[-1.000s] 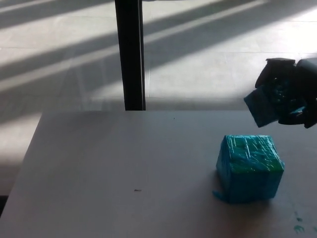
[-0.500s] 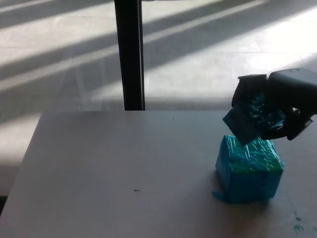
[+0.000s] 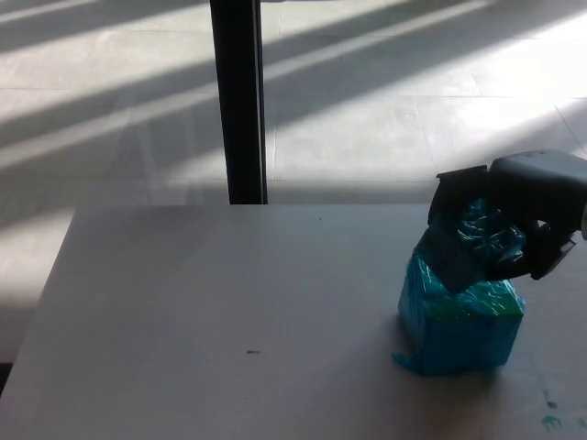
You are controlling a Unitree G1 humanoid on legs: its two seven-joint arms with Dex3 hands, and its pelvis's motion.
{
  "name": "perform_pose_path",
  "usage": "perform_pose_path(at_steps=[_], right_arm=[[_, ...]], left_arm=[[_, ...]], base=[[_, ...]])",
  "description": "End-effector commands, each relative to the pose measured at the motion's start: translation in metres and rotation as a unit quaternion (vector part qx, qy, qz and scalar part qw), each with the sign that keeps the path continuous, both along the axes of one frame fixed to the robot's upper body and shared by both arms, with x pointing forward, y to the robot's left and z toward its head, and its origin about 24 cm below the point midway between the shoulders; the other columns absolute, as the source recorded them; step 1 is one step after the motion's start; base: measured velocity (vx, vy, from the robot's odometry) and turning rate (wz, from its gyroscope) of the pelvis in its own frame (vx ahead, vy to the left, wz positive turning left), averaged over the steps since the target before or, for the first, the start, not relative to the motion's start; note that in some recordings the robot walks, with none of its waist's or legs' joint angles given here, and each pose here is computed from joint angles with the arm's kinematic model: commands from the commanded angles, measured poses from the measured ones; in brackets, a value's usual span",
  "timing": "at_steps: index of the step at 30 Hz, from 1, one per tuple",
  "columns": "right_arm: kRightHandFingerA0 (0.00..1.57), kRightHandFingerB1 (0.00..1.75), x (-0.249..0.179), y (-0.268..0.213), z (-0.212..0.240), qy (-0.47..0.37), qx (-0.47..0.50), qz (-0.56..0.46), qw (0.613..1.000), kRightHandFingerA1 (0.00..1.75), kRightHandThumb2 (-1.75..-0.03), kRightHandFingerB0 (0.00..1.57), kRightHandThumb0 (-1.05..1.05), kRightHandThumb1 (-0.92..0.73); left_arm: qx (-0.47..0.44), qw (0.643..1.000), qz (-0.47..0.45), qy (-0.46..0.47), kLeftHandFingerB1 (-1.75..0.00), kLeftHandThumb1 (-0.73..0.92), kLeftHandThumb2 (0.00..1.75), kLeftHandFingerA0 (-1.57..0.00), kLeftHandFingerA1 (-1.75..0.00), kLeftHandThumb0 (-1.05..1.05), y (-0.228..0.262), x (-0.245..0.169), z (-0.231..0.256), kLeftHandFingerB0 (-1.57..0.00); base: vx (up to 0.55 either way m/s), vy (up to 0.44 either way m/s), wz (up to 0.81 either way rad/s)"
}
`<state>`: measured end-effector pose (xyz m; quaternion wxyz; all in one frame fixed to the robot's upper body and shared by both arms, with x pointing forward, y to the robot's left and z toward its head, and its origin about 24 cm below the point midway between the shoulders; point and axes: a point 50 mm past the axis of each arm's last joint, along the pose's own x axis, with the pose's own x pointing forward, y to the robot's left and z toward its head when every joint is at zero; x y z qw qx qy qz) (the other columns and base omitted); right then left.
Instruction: The robot uses its right hand to pick up the small cube kept on the middle on the desk and place it on the bigger cube kept next to it
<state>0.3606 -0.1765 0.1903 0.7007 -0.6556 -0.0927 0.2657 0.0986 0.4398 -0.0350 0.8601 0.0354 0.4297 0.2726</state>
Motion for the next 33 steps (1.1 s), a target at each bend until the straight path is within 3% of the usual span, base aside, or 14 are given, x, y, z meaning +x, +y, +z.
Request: perform_pose_path(at_steps=[1,4,5,6,9,11,13,16,17,19,26,31,32,33], right_arm=[[0.75,1.27,-0.001,0.008,-0.015,0.014,0.004,0.005,1.0,1.67,-0.69,0.71,-0.29,-0.69],[0.76,1.23,-0.002,0.011,-0.019,0.017,0.004,0.009,1.0,1.69,-0.69,0.74,-0.3,-0.7],[0.8,1.04,-0.002,0.012,-0.021,0.019,0.003,0.01,1.0,1.65,-0.67,0.8,-0.3,-0.72],[0.79,0.99,-0.002,0.014,-0.026,0.02,-0.004,0.016,1.0,1.59,-0.68,0.79,-0.3,-0.7],[0.79,0.9,-0.001,0.014,-0.032,0.016,-0.018,0.02,1.0,1.53,-0.7,0.82,-0.29,-0.69],[0.81,1.21,0.001,0.011,-0.035,0.018,-0.02,0.016,1.0,1.65,-0.7,0.77,-0.27,-0.7],[0.79,0.73,0.002,0.006,-0.034,0.013,-0.035,0.007,0.999,1.38,-0.7,0.75,-0.32,-0.72],[0.74,0.94,0.004,0.002,-0.03,0.004,-0.038,0.005,0.999,1.49,-0.74,0.77,-0.31,-0.7],[0.79,1.29,0.005,-0.003,-0.028,-0.001,-0.043,0.0,0.999,1.64,-0.74,0.73,-0.3,-0.69],[0.77,1.03,0.005,-0.011,-0.02,-0.003,-0.044,-0.015,0.999,1.65,-0.75,0.73,-0.29,-0.7],[0.76,1.4,0.006,-0.015,-0.005,-0.024,-0.054,-0.02,0.998,1.71,-0.63,0.67,-0.26,-0.72],[0.74,1.32,0.007,-0.013,-0.003,-0.02,-0.052,-0.024,0.998,1.69,-0.69,0.73,-0.26,-0.69],[0.74,1.24,0.007,-0.012,-0.004,-0.013,-0.052,-0.023,0.998,1.66,-0.71,0.73,-0.27,-0.69],[0.73,1.29,0.007,-0.011,-0.005,-0.003,-0.052,-0.023,0.998,1.64,-0.74,0.71,-0.26,-0.69]], left_arm=[[0.007,1.0,0.004,-0.002,-0.43,0.78,0.64,-0.57,-0.59,-0.79,0.006,0.002,0.007,-0.45],[0.011,1.0,-0.001,0.002,-0.42,0.79,0.64,-0.56,-0.56,-0.78,0.006,0.002,0.008,-0.42],[0.011,1.0,-0.002,0.003,-0.55,0.61,1.03,-0.51,-0.65,-0.76,0.006,0.003,0.008,-0.38],[0.015,1.0,-0.009,0.005,-0.44,0.8,0.64,-0.58,-0.6,-0.78,0.007,0.004,0.009,-0.44],[0.009,1.0,-0.009,-0.001,-0.43,0.79,0.64,-0.57,-0.59,-0.79,0.007,0.004,0.009,-0.39],[0.012,1.0,-0.013,0.001,-0.44,0.79,0.63,-0.56,-0.59,-0.79,0.007,0.004,0.009,-0.41],[0.013,1.0,-0.02,-0.003,-0.44,0.79,0.64,-0.54,-0.61,-0.81,0.006,0.006,0.01,-0.4],[0.014,1.0,-0.018,-0.004,-0.43,0.79,0.64,-0.54,-0.59,-0.81,0.006,0.006,0.01,-0.39],[0.014,1.0,-0.015,-0.002,-0.43,0.79,0.64,-0.54,-0.58,-0.82,0.006,0.006,0.01,-0.42],[0.006,1.0,-0.012,-0.006,-0.42,0.78,0.64,-0.53,-0.58,-0.81,0.005,0.004,0.008,-0.38],[0.01,1.0,-0.015,0.003,-0.43,0.8,0.64,-0.56,-0.57,-0.79,0.005,0.003,0.007,-0.41],[0.005,1.0,-0.001,-0.001,-0.42,0.78,0.64,-0.55,-0.56,-0.78,0.005,0.002,0.006,-0.4],[0.001,1.0,0.0,-0.004,-0.54,0.61,1.03,-0.5,-0.65,-0.77,0.005,0.002,0.006,-0.35],[0.0,1.0,0.001,-0.006,-0.43,0.77,0.63,-0.55,-0.58,-0.8,0.005,0.002,0.006,-0.43]], base=[[0.0,0.0,0.0],[0.0,0.0,0.0],[0.0,0.0,0.0],[0.0,0.0,0.0],[0.0,0.0,0.0],[0.0,0.0,0.0],[0.0,0.0,0.0],[0.0,0.0,0.0],[0.0,0.0,0.0],[0.0,0.0,0.0],[0.0,0.0,0.0],[0.0,0.0,0.0],[0.0,0.0,0.0],[0.0,0.0,0.0]])
